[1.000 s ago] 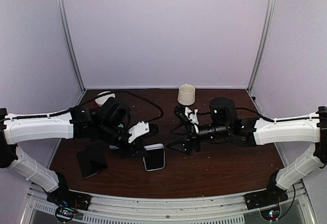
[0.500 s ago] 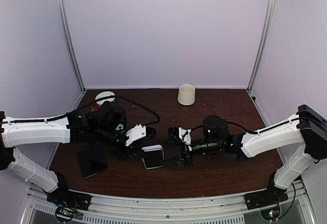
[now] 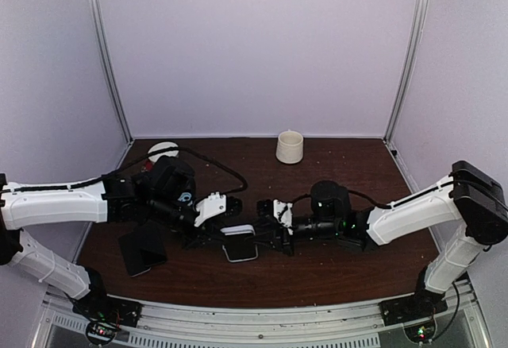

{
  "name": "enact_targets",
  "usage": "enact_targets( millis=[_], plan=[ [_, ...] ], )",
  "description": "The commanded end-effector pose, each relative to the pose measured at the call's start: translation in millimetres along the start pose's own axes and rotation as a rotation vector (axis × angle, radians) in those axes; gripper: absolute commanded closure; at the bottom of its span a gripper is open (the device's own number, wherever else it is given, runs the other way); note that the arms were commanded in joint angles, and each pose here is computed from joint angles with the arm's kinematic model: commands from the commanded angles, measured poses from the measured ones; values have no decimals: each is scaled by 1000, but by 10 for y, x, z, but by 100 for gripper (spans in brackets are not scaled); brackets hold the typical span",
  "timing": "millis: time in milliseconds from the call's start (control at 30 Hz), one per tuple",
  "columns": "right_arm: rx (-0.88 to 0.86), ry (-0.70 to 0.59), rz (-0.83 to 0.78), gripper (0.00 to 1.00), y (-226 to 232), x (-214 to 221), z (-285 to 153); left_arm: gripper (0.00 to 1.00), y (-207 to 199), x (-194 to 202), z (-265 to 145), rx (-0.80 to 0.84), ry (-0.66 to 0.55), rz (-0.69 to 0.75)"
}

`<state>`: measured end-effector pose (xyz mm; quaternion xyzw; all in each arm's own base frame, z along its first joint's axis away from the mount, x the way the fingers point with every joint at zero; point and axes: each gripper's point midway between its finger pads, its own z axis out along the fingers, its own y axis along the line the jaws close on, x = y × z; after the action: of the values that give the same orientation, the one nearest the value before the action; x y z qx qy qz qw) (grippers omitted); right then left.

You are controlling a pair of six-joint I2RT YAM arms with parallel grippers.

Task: Put the phone into the phone case

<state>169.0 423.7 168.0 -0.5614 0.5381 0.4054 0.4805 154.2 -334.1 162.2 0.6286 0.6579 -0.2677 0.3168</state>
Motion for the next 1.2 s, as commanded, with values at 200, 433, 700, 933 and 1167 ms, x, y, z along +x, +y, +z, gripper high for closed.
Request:
enact_targets(
  millis=[200, 433, 700, 933, 1167],
  plan=[
    [2, -29, -71, 95, -52, -321, -66, 100, -7, -377, -148, -9, -147, 79],
    [21, -140, -122, 100, -36, -814, -281, 63, 22, -445, -225, -39, -177, 74],
    [30, -278, -125, 100, -12, -1225, -450, 57, 69, -760, -417, -81, -325, 46],
    [62, -364, -136, 100, -35, -1365, -531, 88, -2, -1003, -653, -72, -444, 58],
    [59, -337, -135, 92, -21, -1303, -531, 100, -2, -956, -634, -66, -396, 52]
  ],
)
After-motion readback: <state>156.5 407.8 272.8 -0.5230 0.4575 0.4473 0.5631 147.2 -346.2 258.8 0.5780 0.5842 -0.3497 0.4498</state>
